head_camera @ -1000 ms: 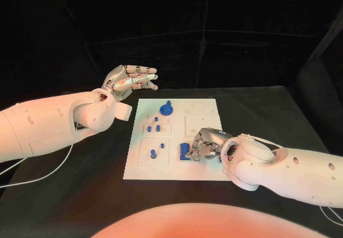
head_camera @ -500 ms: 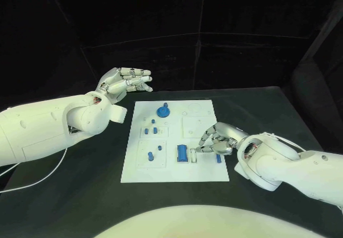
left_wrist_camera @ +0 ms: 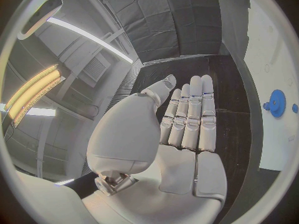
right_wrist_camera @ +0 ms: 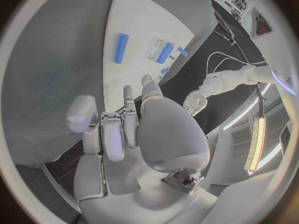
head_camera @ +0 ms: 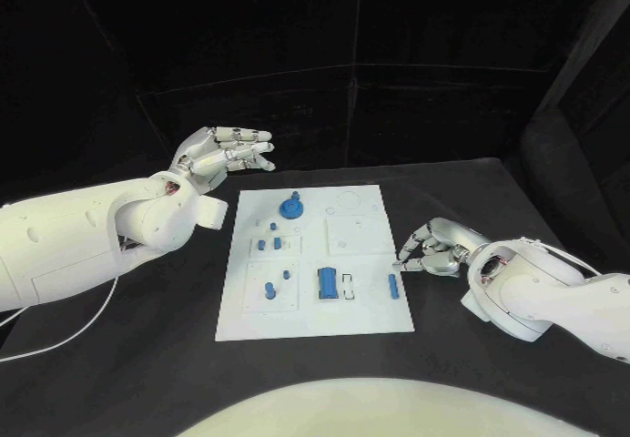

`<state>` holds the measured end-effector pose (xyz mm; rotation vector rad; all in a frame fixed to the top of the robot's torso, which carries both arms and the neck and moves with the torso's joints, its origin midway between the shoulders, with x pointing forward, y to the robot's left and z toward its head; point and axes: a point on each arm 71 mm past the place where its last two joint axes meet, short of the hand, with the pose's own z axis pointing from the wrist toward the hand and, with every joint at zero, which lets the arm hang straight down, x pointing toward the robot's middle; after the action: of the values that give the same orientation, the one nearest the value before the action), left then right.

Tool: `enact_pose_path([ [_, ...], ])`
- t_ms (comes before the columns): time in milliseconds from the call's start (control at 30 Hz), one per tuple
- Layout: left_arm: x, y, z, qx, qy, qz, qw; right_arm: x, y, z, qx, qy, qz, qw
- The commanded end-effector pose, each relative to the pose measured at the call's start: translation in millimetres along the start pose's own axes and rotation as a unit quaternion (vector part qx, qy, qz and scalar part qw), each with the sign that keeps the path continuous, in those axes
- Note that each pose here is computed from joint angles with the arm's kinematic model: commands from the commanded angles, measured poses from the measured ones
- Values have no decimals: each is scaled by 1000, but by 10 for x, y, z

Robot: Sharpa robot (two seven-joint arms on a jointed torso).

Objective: Assemble the parts on the task board

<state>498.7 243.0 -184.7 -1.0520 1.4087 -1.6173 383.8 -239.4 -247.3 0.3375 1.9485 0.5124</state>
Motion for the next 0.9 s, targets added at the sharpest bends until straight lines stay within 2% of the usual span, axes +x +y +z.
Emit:
enact_pose_path([
  [33,26,-8,11,3,9,-6,1000,11,-69,7,31,4,-44,999],
  [233,48,-4,22,3,11,-6,1000,102,-101,25,42,15,-55,997],
  [533,50,-1,27,3,11,-6,1000,218,-55,47,33,32,-71,996],
  [900,56,2,33,2,12,-6,1000,269,19,59,19,30,-83,996],
])
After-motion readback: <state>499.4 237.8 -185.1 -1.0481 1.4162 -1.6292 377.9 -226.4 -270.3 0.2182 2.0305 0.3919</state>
